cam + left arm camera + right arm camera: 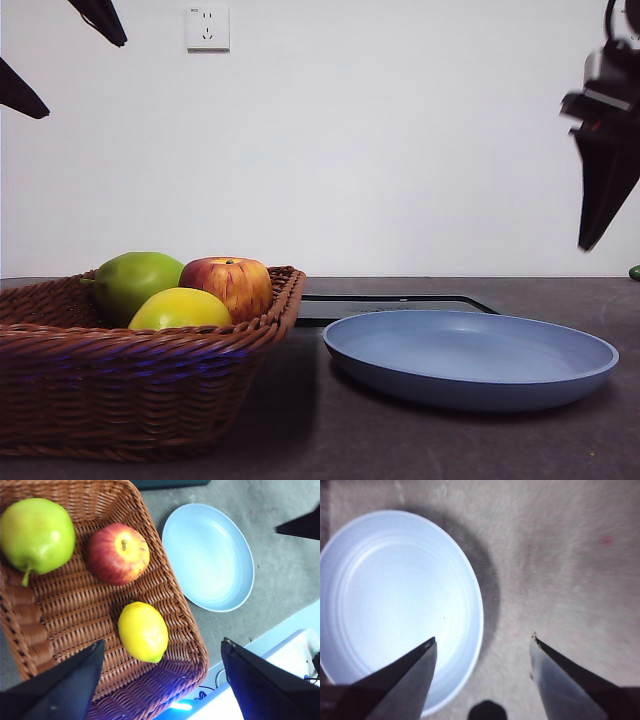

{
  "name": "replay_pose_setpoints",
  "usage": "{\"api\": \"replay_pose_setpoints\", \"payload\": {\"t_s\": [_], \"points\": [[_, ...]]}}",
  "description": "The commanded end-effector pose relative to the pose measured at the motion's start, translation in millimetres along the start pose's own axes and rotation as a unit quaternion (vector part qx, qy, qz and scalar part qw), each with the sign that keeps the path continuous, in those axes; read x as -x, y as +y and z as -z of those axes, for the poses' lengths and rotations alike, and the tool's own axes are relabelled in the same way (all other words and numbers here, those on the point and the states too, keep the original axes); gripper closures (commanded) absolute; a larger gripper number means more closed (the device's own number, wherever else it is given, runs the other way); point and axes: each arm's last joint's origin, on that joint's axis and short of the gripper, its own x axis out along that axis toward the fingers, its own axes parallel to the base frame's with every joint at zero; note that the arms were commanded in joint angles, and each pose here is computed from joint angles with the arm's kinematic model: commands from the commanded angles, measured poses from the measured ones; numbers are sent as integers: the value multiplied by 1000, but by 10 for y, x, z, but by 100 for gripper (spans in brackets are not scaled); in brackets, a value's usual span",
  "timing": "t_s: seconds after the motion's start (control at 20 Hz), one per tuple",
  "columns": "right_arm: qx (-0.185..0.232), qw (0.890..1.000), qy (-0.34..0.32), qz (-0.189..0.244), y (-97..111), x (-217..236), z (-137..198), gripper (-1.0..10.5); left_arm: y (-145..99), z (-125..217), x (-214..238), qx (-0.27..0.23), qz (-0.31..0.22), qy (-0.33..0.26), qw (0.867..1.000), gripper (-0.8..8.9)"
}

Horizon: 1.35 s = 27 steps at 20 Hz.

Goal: Take the lemon from the basket,put the lemon in the plate,hand out the plate

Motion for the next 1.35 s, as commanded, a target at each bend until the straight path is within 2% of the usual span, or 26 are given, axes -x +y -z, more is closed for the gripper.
{"api": "replay_pose_setpoints", "payload": {"t_s": [0.05,0.3,0.45,0.8,1.0,1.1,1.35], "points": [[1,1000,12,-18,-25,-161,-82,622,-47,-59,24,-8,6,-20,1000,409],[-9,998,56,-28,-95,-560,-124,624,-45,-75,24,-10,-2,-30,999,409],[-15,997,68,-27,-118,-671,-124,697,-42,-80,24,-11,-9,-35,999,409],[-18,997,63,-28,-117,-684,-137,872,-32,-91,26,-11,-27,-45,999,409],[-18,998,63,-27,-119,-684,-137,883,-32,-91,26,-12,-28,-45,999,409],[-18,998,63,-27,-119,-684,-137,945,-32,-90,26,-11,-28,-44,999,409],[-24,998,61,-27,-114,-633,-143,944,-33,-87,25,-11,-27,-43,999,409]]}}
